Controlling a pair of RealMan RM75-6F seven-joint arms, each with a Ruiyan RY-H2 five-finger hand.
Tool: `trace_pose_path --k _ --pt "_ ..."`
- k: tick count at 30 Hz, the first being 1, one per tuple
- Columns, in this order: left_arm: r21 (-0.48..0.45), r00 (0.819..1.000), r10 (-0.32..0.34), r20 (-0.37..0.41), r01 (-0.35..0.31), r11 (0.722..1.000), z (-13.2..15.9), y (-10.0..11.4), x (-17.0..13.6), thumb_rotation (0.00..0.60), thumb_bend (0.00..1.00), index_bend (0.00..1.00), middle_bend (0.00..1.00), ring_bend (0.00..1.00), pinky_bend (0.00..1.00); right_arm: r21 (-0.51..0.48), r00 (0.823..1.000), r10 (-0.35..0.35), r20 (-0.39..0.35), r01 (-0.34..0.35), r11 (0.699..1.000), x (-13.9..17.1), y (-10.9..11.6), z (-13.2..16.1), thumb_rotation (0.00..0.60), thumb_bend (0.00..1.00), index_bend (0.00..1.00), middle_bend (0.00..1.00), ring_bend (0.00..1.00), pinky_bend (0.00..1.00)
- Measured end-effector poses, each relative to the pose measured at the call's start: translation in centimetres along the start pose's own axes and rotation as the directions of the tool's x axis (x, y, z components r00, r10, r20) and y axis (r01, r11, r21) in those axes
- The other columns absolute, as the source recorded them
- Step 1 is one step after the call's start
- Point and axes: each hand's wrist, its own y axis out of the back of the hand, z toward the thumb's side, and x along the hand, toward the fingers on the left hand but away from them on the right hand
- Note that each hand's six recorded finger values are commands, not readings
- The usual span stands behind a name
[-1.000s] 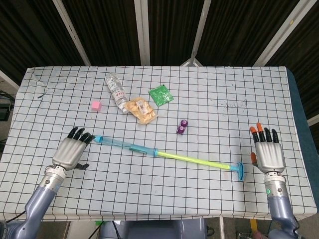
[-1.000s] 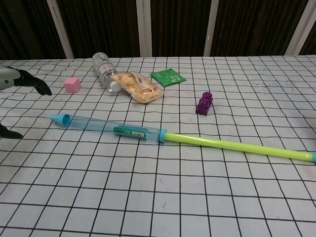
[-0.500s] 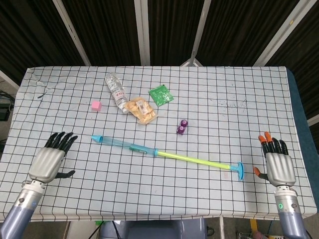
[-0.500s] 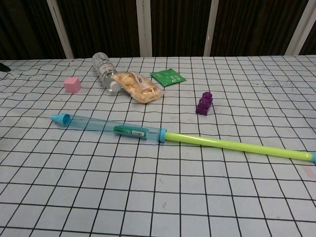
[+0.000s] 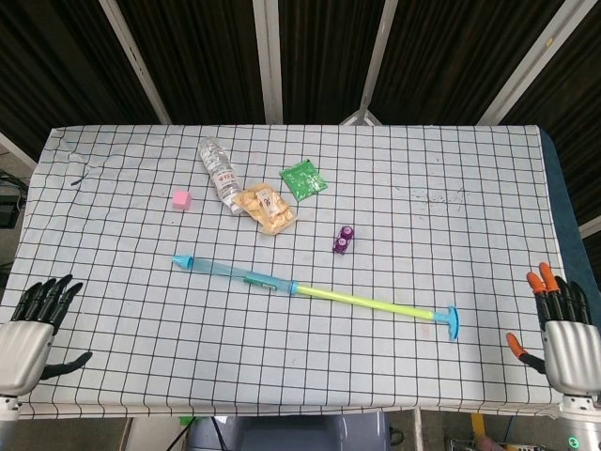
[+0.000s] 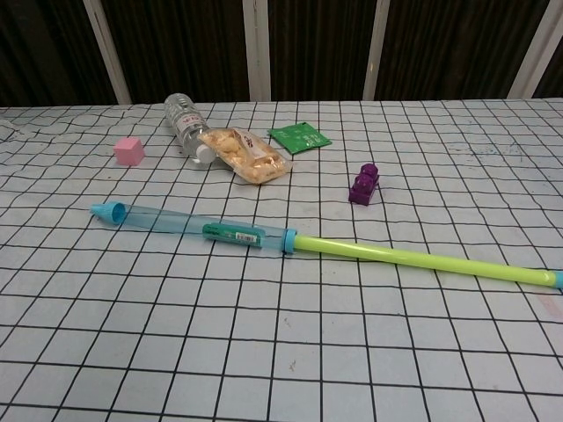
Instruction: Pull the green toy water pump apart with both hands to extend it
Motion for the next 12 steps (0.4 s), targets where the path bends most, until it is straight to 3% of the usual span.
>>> trace_pose_path --k 5,12 --pt "0.018 0.999 0.046 -0.025 -0.046 0.999 -1.8 0.2 -0.3 0.600 0.12 0.00 0.00 0.00 0.00 0.000 1.000 0.006 0.010 -0.006 1.000 0.3 -0.2 -0.5 0.600 0.27 0.00 0.00 0.00 0.00" --pt "-0.004 0.994 0.063 -0.087 -0.063 0.998 -3.1 0.4 0.0 0.600 0.12 0.00 0.00 0.00 0.00 0.008 1.000 0.002 0.021 -0.003 1.000 0.1 -0.4 -0.6 0.600 0.27 0.00 0.00 0.00 0.00"
